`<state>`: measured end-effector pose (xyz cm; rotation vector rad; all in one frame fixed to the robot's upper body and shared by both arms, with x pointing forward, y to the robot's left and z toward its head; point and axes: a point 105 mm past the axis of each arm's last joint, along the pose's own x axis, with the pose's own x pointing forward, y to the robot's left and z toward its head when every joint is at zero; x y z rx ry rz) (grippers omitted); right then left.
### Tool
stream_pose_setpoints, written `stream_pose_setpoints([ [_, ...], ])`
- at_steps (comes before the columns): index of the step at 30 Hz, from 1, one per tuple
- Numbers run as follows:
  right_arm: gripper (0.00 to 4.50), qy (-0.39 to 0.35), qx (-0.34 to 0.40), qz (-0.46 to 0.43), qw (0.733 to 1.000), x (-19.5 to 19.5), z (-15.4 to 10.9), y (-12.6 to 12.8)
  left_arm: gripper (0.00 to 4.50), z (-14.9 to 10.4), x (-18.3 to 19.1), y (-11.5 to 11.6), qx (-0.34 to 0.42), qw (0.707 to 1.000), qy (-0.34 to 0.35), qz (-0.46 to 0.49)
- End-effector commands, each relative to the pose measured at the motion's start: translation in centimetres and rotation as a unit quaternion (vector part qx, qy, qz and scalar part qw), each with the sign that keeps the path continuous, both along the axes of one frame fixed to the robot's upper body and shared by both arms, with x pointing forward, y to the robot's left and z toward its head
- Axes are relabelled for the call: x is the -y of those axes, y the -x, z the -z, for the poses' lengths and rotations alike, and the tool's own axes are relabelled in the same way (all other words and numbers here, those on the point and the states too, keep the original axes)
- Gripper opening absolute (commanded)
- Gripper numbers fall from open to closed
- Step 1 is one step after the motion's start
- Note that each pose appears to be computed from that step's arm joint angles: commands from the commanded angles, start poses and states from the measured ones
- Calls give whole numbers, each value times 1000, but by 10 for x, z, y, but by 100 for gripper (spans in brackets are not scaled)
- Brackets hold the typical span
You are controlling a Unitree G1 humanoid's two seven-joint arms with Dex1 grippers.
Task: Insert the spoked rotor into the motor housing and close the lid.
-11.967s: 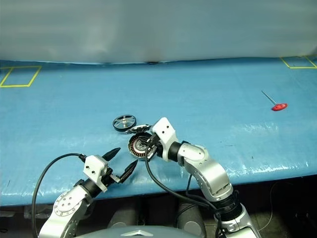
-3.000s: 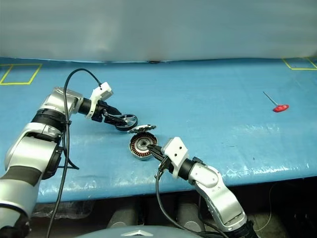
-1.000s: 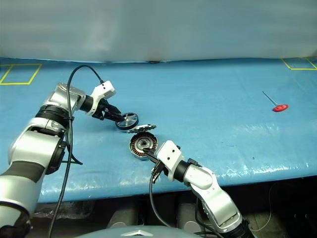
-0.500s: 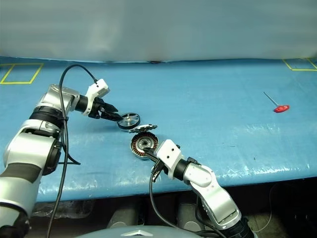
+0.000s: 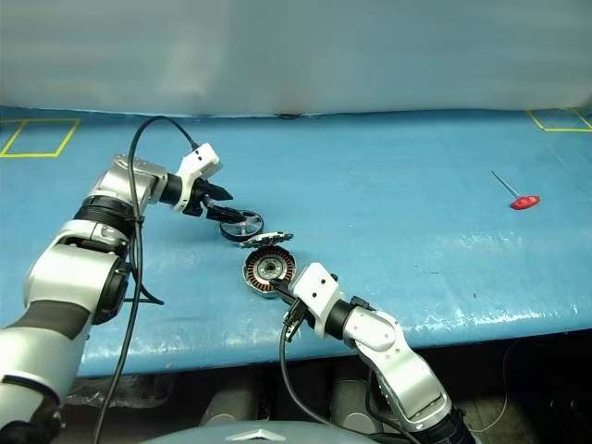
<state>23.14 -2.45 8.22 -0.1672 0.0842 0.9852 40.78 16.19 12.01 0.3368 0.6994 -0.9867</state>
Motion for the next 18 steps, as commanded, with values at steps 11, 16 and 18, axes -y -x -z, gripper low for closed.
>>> stream_pose_setpoints([
  [11, 0, -11, 20, -6, 1000, -4, -10, 2, 445, 4, 5, 2, -26, 999, -28, 3],
  [16, 0, -10, 21, -6, 1000, -5, -10, 3, 445, 10, 9, 3, -36, 999, -32, -1],
  [18, 0, -10, 21, -6, 1000, -5, -10, 3, 445, 12, 10, 3, -40, 999, -35, -2],
])
